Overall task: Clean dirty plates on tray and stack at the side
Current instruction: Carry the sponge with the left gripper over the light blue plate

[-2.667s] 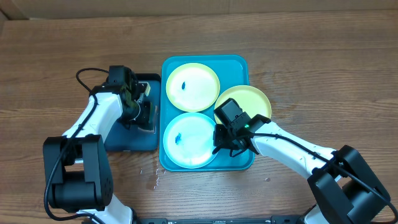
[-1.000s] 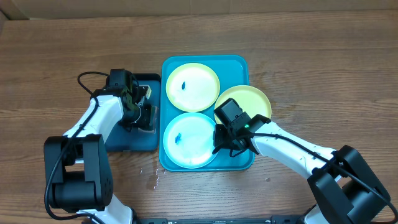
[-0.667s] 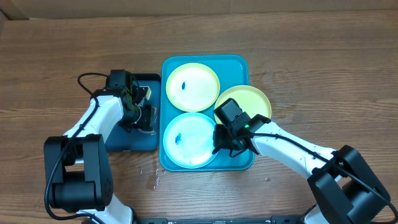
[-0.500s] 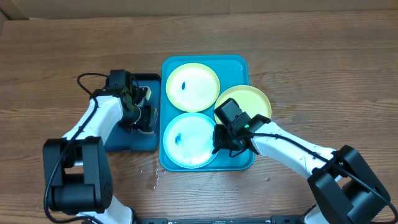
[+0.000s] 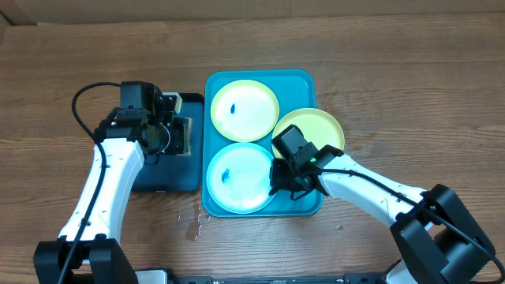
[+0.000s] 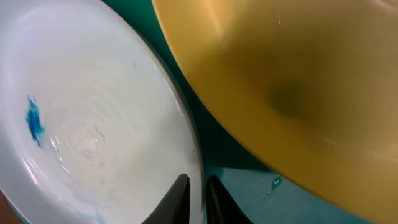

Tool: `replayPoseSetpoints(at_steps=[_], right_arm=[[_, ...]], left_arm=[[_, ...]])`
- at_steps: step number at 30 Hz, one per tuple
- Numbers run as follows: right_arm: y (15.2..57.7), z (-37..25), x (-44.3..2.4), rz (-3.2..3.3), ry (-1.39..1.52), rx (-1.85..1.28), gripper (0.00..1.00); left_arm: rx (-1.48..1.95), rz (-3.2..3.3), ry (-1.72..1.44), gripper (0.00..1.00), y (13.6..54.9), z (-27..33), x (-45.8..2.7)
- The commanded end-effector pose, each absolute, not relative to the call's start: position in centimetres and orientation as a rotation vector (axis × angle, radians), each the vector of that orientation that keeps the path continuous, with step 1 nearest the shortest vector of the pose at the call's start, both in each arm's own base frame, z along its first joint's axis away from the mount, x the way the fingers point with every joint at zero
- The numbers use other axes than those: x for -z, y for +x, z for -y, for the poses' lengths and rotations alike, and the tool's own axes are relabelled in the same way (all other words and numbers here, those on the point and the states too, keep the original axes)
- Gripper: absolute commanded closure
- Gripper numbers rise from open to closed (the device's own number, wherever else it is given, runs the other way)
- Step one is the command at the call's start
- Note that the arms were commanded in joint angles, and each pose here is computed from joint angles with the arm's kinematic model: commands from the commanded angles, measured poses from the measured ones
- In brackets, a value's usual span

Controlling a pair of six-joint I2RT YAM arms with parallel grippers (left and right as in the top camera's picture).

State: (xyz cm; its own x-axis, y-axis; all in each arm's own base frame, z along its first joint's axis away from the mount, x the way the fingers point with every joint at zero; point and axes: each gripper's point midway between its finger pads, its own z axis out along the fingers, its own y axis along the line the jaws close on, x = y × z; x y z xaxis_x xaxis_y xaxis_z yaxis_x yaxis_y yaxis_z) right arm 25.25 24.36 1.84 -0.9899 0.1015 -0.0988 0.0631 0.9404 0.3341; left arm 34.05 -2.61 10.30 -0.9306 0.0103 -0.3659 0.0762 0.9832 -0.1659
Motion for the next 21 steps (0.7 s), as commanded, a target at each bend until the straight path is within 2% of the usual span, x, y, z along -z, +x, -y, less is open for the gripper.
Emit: replayPoseSetpoints(at_steps=[1,21], right_arm=[[24.86,-24.27,-1.58,-2.999,0.177,-0.507,0.94],[25.54,-24.24,-1.66,-2.967,0.183,-0.494,0.96]], left_arm=[[0.268,-2.740,0.052,0.96,34.43,2.99,-11.00],[0.225,-2.734,0.018,0.96,34.77,2.42,-10.94]])
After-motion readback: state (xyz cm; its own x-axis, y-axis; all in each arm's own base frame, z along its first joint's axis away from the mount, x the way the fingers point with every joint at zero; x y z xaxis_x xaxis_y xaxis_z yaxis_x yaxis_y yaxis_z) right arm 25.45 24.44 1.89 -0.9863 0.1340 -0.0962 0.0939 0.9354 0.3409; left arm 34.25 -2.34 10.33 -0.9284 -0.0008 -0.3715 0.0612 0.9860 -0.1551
